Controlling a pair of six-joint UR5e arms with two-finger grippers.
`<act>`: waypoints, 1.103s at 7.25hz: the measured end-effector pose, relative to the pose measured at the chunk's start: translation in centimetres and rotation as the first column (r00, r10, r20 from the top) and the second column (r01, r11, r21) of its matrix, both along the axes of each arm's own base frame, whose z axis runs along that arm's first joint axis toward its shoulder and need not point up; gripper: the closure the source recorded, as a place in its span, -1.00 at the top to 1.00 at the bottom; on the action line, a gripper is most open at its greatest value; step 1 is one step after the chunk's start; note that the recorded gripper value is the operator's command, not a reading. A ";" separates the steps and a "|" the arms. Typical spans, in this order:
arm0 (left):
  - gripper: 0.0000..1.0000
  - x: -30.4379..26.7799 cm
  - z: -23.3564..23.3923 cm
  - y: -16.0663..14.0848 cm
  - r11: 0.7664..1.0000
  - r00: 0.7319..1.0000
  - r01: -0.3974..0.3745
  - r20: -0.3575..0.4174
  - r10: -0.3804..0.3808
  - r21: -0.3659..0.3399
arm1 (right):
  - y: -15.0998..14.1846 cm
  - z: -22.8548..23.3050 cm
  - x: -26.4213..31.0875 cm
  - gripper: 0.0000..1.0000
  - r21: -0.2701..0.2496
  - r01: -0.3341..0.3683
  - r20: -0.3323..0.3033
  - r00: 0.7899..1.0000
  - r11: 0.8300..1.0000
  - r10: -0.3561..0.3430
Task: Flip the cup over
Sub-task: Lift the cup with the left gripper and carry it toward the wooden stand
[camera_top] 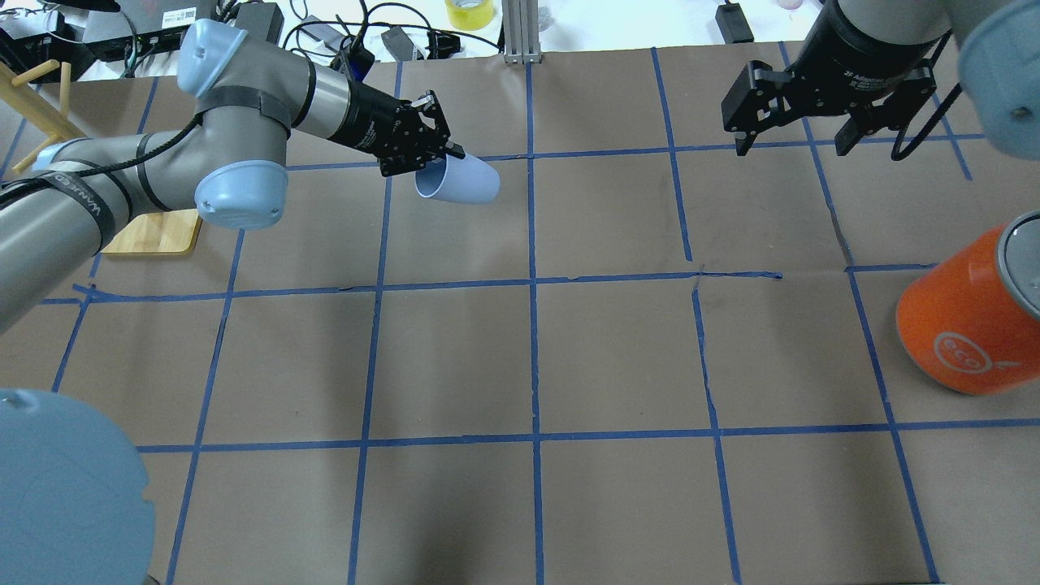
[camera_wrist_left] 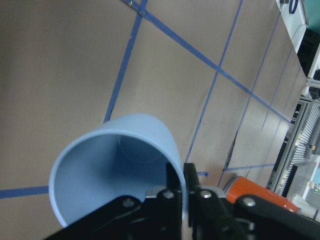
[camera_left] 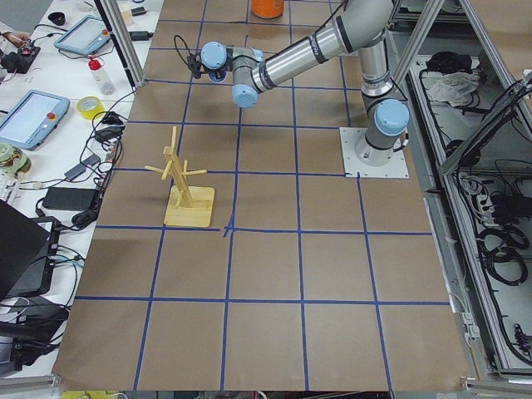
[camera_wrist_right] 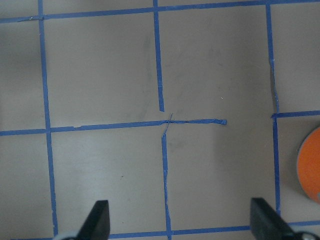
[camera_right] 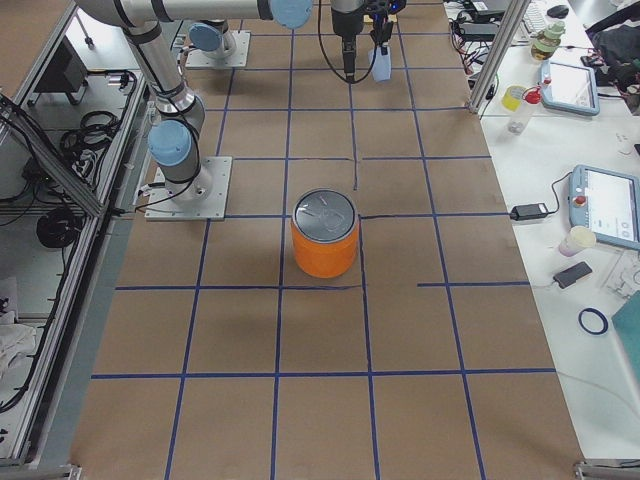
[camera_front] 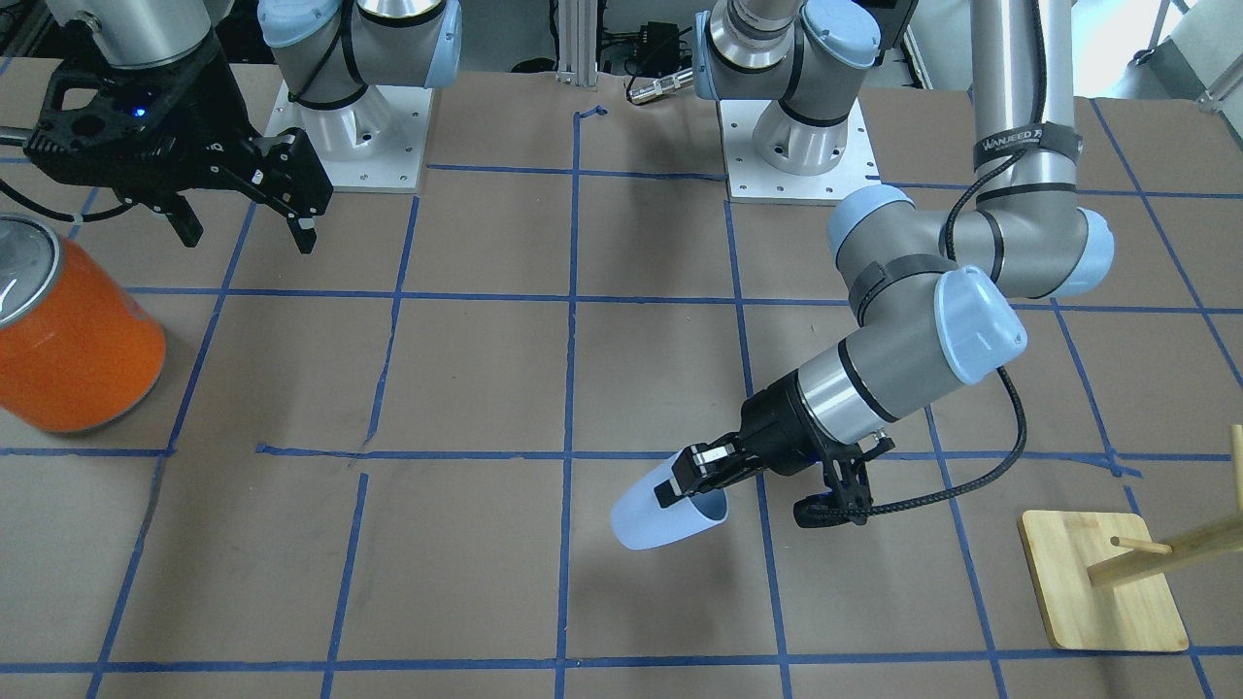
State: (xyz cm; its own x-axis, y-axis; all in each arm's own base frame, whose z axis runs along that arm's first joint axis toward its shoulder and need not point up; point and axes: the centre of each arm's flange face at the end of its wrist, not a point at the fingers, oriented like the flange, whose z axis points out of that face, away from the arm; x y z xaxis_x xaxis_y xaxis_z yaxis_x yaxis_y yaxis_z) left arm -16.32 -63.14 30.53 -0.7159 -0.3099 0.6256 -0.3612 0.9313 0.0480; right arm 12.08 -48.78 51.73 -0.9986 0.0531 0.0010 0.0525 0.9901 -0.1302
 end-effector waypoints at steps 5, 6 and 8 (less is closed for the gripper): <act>-1.00 7.5 1.9 -1.1 0.970 0.811 0.242 0.552 -0.196 -0.012 | 0.0 -0.1 0.0 1.00 0.001 0.000 0.000 1.000 1.000 0.000; -1.00 8.8 1.5 -2.1 0.953 0.751 0.303 0.612 -0.248 0.014 | 0.0 -0.1 0.0 1.00 0.002 0.000 0.000 1.000 1.000 0.000; -1.00 10.2 -0.9 -3.6 0.917 0.660 0.389 0.669 -0.342 0.086 | 0.0 -0.1 0.0 1.00 0.002 0.001 0.000 1.000 1.000 -0.001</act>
State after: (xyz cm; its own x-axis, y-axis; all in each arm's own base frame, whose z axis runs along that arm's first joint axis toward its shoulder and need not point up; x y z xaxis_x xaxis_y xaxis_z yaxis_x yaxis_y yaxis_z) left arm -6.13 -66.74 29.64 -0.9951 0.0881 -0.0439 0.0930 0.9876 -0.1262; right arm 12.04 -48.75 51.65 -0.9985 0.0538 0.0011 0.0533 0.9903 -0.1280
